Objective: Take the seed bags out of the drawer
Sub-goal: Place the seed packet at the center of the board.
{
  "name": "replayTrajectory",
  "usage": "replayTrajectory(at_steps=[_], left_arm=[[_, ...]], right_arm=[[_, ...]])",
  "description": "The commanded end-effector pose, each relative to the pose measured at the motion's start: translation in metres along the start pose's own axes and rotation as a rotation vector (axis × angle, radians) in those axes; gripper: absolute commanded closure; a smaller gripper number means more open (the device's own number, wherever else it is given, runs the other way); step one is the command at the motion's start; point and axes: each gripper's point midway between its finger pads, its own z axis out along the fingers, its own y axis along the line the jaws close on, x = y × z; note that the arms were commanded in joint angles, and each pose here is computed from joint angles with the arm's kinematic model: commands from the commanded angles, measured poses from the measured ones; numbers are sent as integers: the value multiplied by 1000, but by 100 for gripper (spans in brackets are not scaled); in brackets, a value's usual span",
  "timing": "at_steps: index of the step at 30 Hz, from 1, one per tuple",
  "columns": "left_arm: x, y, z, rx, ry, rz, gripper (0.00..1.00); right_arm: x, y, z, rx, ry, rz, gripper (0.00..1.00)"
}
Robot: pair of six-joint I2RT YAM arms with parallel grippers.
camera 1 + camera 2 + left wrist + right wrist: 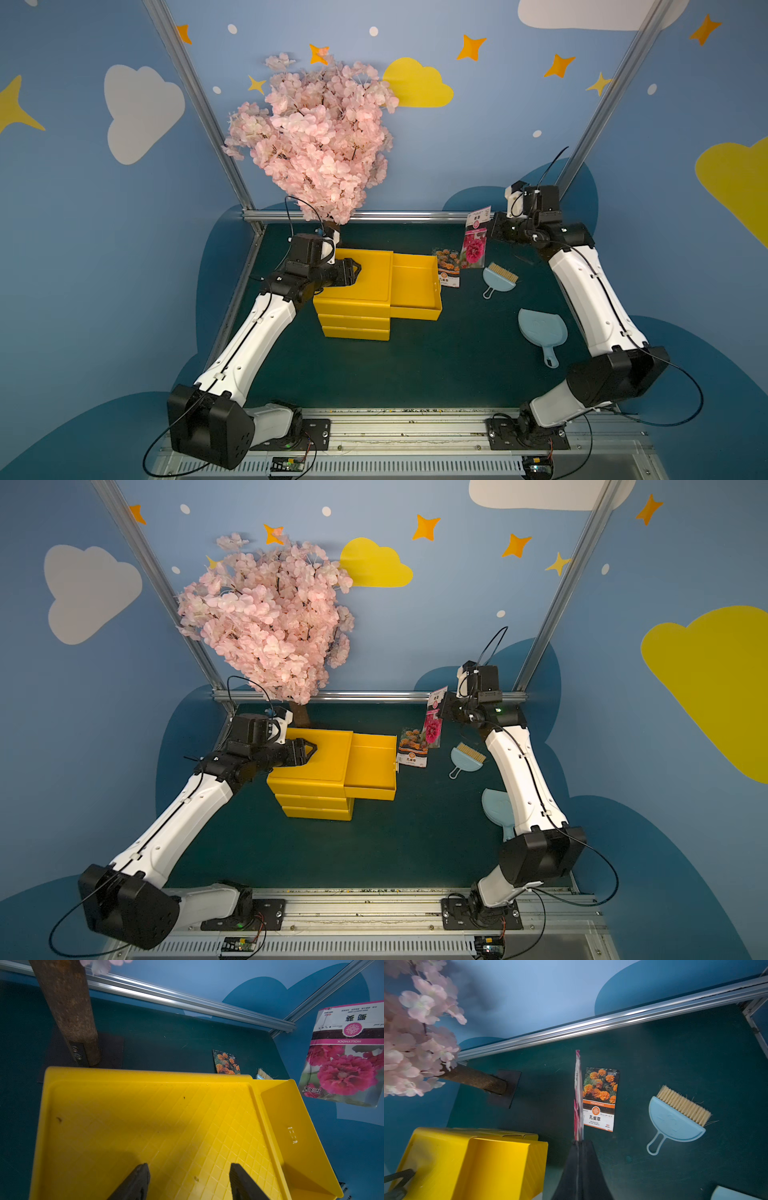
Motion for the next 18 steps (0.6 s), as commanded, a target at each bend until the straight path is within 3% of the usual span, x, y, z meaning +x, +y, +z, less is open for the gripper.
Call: replayTrajectory(at_steps=[1,11,18], left_arm=[[68,33,11,-123,259,-91,33],[72,34,10,-131,265,-93,33],[73,35,8,-133,268,-92,33]], right_arm=[[7,-18,29,44,23,-10,100],[54,-24,131,-82,243,138,100],[77,-37,178,-114,339,201,100]])
